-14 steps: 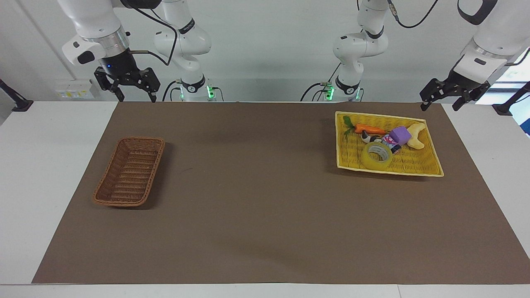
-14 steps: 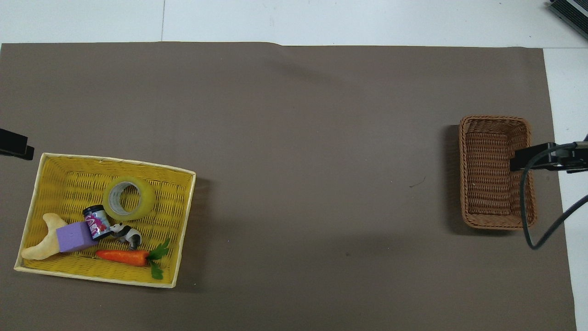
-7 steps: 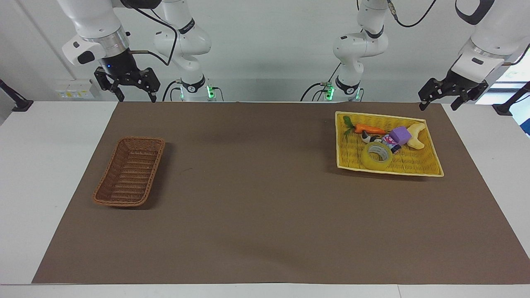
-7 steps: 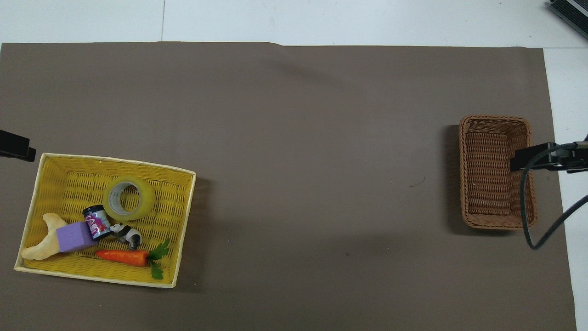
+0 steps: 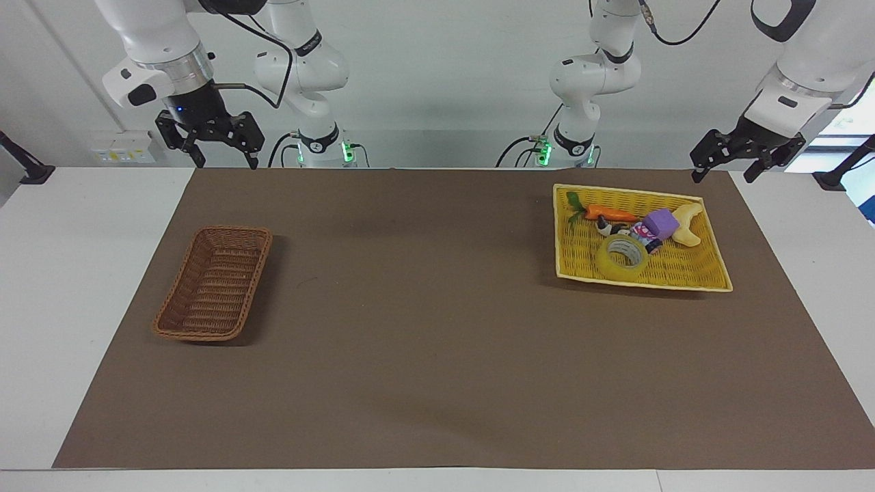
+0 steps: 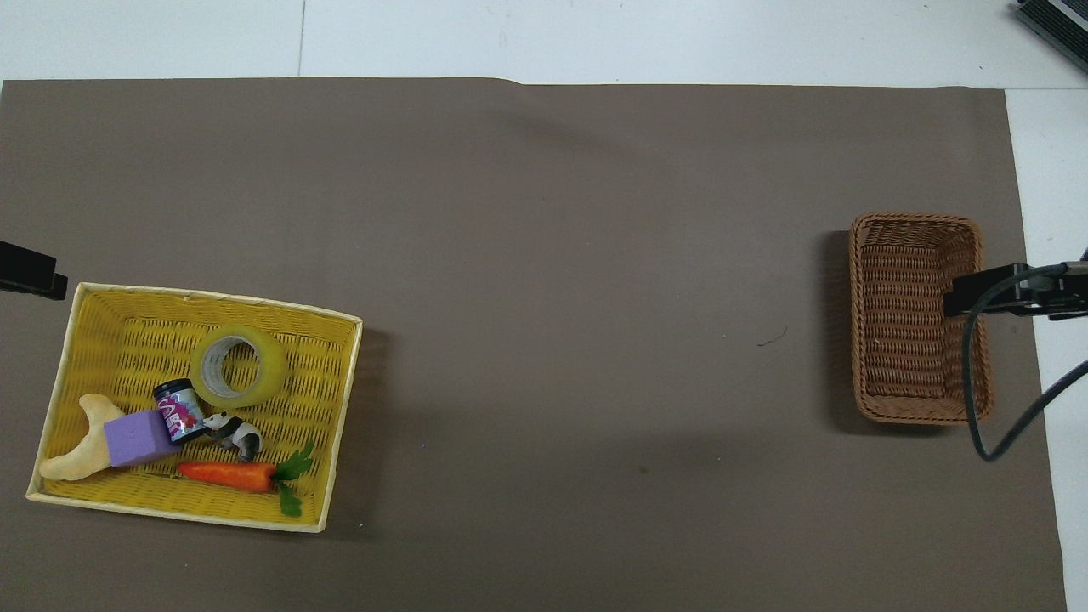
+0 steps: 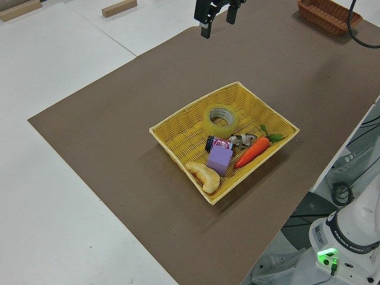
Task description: Move tape to another basket
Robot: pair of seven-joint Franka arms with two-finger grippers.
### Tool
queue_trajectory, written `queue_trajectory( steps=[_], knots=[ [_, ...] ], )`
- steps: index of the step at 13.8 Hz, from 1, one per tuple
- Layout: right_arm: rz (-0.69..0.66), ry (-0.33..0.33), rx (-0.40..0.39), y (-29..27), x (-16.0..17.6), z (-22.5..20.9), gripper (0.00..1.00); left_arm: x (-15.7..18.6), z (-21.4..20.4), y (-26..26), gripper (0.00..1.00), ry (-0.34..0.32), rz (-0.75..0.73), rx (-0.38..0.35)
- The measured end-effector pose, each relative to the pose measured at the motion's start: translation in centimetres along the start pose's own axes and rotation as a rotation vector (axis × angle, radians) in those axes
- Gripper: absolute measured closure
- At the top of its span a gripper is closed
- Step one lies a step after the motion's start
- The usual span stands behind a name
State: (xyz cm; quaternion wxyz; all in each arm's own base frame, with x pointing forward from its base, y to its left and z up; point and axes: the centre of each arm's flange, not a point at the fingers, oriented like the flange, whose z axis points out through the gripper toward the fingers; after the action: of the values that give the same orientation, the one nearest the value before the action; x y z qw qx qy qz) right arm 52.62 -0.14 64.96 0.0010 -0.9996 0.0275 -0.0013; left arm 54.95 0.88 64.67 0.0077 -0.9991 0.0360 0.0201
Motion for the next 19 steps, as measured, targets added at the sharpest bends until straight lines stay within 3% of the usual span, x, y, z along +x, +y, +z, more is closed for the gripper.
queue_trajectory(
  steps=[7, 12, 16, 19],
  knots=[
    [0.000, 0.000, 0.000, 0.0, 0.0, 0.0, 0.00, -0.8, 1.3, 0.3, 0.00, 0.009, 0.002, 0.006],
    [0.000, 0.000, 0.000, 0.0, 0.0, 0.0, 0.00, -2.8, 6.4, 1.6, 0.00, 0.015, 0.013, 0.011],
    [0.000, 0.000, 0.000, 0.0, 0.0, 0.0, 0.00, -3.8, 10.9, 2.0, 0.00, 0.057, 0.008, 0.001],
    [0.000, 0.000, 0.000, 0.0, 0.0, 0.0, 0.00, -4.6, 13.3, 2.5, 0.00, 0.032, 0.009, -0.008]
  ],
)
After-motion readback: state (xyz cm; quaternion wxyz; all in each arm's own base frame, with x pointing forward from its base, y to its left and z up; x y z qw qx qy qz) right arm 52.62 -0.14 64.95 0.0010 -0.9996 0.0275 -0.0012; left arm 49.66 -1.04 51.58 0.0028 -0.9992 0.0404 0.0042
